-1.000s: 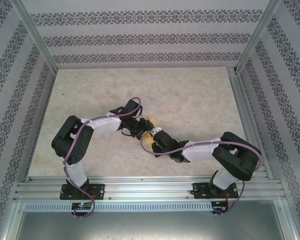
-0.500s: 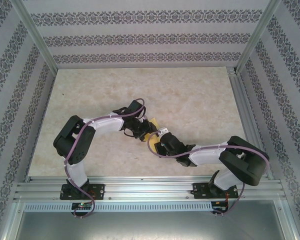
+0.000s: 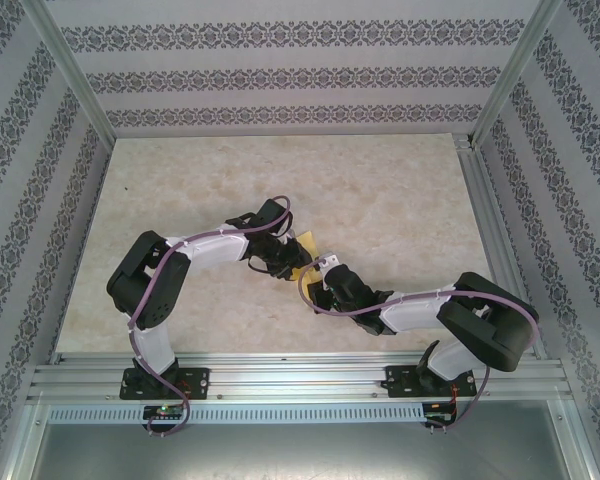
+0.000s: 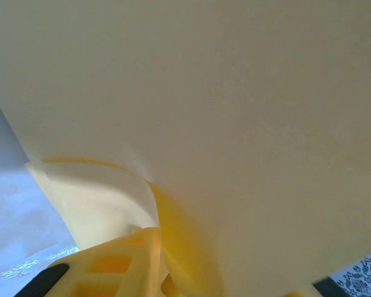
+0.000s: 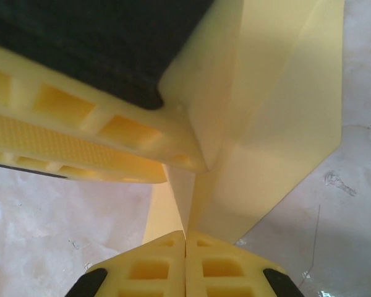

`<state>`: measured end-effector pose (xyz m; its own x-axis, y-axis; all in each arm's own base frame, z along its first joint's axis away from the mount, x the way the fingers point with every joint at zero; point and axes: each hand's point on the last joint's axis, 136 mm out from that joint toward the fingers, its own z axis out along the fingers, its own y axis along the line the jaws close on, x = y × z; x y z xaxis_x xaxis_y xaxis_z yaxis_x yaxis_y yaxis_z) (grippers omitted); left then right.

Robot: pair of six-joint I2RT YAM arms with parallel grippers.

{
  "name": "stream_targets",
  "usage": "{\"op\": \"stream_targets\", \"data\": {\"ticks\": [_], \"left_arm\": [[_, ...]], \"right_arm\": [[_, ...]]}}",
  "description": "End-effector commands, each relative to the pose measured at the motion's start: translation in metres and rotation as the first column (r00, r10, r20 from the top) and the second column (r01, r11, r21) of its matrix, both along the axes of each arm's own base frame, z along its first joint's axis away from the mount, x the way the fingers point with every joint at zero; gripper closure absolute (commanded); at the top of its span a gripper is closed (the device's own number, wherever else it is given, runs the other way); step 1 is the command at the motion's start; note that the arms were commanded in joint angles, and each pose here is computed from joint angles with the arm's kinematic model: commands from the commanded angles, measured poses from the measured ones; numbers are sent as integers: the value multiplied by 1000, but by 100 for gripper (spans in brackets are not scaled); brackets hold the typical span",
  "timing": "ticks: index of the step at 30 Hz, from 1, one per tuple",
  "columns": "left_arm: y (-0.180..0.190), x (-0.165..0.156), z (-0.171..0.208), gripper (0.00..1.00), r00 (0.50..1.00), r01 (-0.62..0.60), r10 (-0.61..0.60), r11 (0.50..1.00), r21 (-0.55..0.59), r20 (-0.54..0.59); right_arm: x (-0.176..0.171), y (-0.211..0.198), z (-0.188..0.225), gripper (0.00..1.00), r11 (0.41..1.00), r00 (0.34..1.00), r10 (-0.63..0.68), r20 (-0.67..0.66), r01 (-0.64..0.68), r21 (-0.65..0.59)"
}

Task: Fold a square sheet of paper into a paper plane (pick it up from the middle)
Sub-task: Fold the wing for the fifth time at the center of the table.

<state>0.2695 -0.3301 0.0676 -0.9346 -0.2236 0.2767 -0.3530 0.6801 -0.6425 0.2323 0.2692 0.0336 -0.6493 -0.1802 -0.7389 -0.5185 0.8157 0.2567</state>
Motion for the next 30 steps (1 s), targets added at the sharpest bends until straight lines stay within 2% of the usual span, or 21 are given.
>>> {"op": "stream_targets", "data": {"ticks": [1,3,7,11,16,23,25,30], "left_arm": [[-3,-2,0,74,999,33,-33,999,10,3],[-3,-1,1,76,999,39,-39,999,19,10],[-2,3,1,92,998,59,-60,998,37,31],[-5,6,-3,95,995,92,-94,995,44,45],[-8,14,-5,99,987,140,-142,990,31,73],[-10,23,-4,100,978,187,-183,982,-23,103],[-12,24,-4,100,974,202,-197,979,-36,111],[-14,27,1,100,962,245,-233,967,-73,142]], "right_arm": [[3,0,0,91,1000,1000,-10,-5,10,21],[3,-1,-1,88,1000,1000,-14,-13,14,24],[2,-2,4,85,995,997,-24,-70,31,96],[4,-7,9,79,979,982,-35,-188,71,191],[7,-11,20,78,935,957,-28,-287,127,330],[8,-19,28,83,884,928,-17,-372,188,428],[11,-15,34,89,870,923,-5,-386,194,453],[16,-23,32,92,855,896,-50,-440,267,446]]}}
